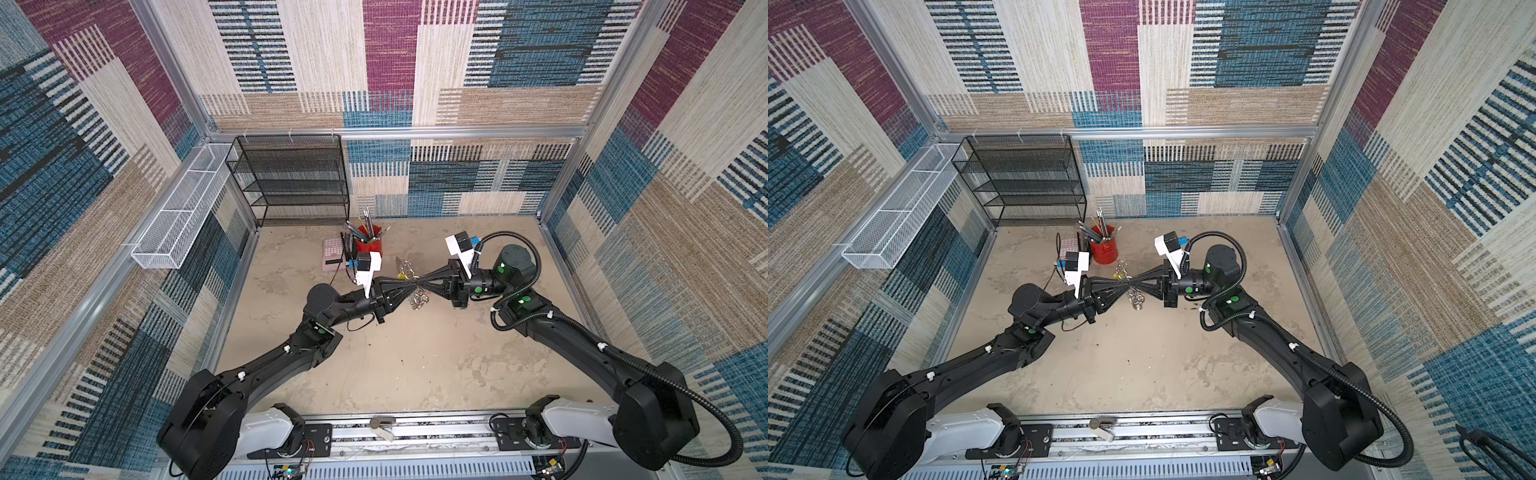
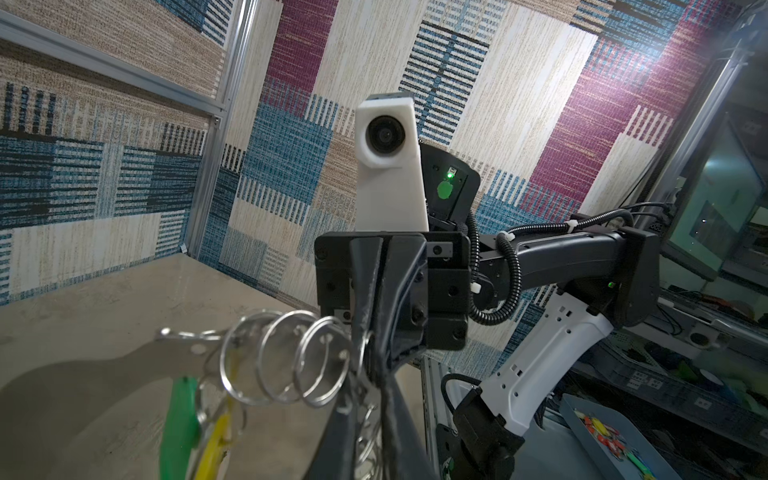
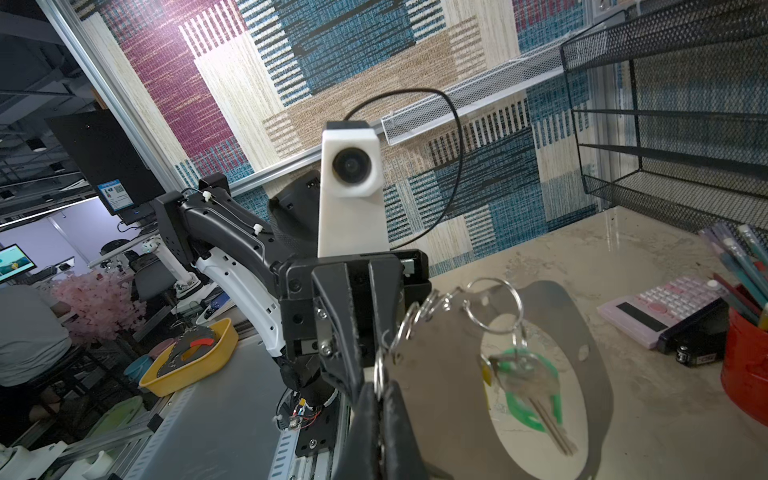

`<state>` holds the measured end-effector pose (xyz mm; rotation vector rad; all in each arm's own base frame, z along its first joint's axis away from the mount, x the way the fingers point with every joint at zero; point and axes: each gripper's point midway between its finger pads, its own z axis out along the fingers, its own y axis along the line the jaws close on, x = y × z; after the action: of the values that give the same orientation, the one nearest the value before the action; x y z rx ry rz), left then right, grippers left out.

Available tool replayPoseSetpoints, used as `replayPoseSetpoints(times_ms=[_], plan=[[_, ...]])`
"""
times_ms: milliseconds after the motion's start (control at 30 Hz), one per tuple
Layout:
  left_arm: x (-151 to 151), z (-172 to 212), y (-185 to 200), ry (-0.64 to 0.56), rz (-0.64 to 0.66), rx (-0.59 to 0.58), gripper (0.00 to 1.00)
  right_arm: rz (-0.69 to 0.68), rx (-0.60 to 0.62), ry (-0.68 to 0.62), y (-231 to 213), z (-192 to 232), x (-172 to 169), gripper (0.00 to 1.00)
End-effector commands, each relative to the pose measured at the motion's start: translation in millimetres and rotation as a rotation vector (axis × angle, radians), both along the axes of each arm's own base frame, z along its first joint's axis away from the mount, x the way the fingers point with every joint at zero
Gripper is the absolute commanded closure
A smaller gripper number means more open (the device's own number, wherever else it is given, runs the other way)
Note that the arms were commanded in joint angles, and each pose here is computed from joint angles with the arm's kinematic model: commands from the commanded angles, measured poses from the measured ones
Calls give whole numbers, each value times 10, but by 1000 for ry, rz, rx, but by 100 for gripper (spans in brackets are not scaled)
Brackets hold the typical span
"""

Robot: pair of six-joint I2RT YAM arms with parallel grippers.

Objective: Put the keys on the keyring

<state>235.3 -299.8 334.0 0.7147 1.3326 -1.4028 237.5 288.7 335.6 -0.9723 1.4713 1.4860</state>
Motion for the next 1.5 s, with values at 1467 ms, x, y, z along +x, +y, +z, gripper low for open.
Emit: replayPoseSetpoints(times_ms=[1467], plan=[[-198,148,265,-100,-170,434,62,56,-14,-6,22,-69,-134,100]])
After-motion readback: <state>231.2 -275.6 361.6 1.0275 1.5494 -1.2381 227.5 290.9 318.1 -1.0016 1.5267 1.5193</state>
